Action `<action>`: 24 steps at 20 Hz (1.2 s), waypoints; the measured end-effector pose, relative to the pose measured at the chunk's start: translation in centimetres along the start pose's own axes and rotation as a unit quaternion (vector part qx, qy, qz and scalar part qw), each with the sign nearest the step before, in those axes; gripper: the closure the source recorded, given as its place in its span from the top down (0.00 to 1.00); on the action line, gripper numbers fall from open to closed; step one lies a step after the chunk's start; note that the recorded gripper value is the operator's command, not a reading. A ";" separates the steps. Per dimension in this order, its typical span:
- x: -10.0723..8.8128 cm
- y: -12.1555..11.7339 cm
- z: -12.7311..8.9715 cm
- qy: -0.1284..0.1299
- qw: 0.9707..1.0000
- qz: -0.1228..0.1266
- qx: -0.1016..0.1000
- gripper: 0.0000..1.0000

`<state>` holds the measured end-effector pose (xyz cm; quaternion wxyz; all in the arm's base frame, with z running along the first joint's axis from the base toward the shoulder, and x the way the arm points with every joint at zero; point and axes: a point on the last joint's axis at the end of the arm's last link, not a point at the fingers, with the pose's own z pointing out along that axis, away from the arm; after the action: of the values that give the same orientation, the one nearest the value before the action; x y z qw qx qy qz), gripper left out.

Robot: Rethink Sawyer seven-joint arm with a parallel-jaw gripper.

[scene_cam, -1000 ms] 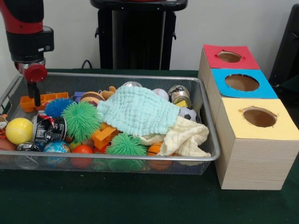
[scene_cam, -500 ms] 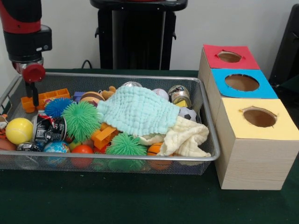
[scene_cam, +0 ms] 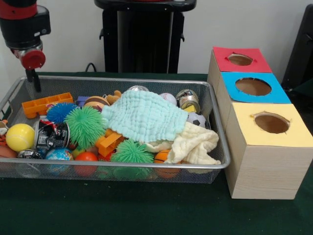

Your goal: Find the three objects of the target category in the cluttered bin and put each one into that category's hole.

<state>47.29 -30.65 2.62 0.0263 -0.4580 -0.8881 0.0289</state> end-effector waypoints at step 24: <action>-5.0 2.9 -0.5 -0.086 0.996 -0.007 -0.037 1.00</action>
<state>52.60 -33.07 2.81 -0.0672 -0.4484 -0.8906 0.0352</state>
